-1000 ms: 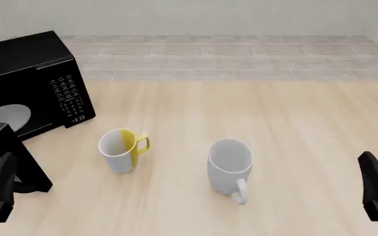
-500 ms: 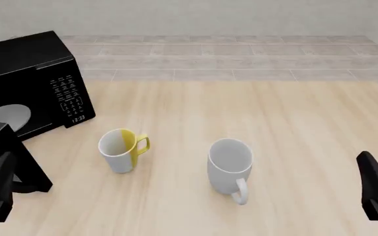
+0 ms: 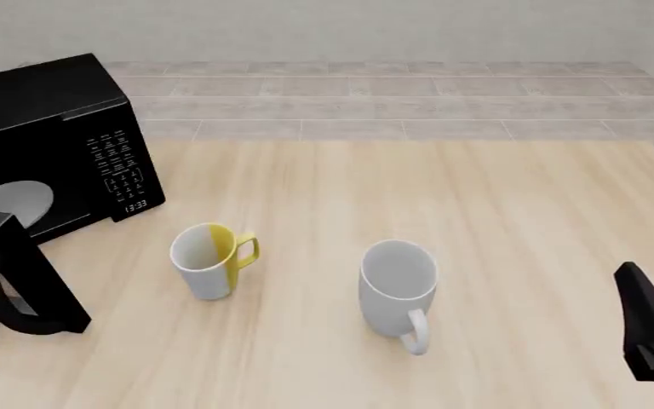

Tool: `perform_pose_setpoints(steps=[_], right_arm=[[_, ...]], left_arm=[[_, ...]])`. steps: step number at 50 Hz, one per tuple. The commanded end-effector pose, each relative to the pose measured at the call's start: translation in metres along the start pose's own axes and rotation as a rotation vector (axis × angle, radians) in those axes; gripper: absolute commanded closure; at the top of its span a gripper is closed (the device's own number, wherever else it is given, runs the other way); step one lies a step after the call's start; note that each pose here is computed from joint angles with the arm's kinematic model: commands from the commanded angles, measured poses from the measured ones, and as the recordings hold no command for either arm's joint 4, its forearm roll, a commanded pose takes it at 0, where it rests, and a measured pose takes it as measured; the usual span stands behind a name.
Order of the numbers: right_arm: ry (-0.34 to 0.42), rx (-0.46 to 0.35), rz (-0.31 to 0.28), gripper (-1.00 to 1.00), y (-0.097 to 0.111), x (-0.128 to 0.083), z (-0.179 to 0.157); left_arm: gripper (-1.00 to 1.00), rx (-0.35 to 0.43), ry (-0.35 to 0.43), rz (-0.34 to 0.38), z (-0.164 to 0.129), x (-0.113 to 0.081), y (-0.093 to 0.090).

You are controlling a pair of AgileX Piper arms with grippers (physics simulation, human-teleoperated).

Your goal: Close the microwave.

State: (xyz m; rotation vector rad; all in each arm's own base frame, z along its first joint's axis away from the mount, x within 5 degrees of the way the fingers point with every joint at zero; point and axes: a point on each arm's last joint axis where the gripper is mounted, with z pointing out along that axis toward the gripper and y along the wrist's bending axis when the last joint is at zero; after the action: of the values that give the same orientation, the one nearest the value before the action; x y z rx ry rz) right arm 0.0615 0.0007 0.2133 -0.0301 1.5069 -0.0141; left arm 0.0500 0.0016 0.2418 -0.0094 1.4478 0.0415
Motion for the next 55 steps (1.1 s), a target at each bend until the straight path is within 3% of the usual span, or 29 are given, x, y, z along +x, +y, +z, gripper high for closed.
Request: perform_pose_setpoints(steps=[1, 16, 18, 26, 31, 55], right_arm=[[0.002, 0.0, -0.005, -1.0, 0.0, 0.0, 0.001], [0.001, 0.011, -0.003, -1.0, -0.001, 0.0, 0.002], [0.001, 0.011, -0.002, -1.0, -0.001, 0.0, 0.002], [0.005, 0.004, -0.002, -1.0, 0.0, -0.001, 0.005], [0.004, 0.006, -0.008, -1.0, 0.0, -0.001, 0.005], [-0.009, 0.014, -0.036, -1.0, -0.001, -0.003, 0.001]], left_arm=[[-1.0, -0.029, 0.001, 0.01, 0.0, 0.003, 0.001], [-1.0, -0.042, 0.021, -0.003, 0.001, 0.01, 0.002], [-1.0, -0.079, 0.026, 0.034, 0.001, 0.014, 0.004], [-1.0, -0.062, 0.049, 0.001, 0.003, 0.02, 0.003], [-1.0, -0.057, 0.084, -0.003, 0.011, 0.029, 0.003], [-1.0, -0.081, 0.134, -0.005, 0.046, 0.036, 0.008]])
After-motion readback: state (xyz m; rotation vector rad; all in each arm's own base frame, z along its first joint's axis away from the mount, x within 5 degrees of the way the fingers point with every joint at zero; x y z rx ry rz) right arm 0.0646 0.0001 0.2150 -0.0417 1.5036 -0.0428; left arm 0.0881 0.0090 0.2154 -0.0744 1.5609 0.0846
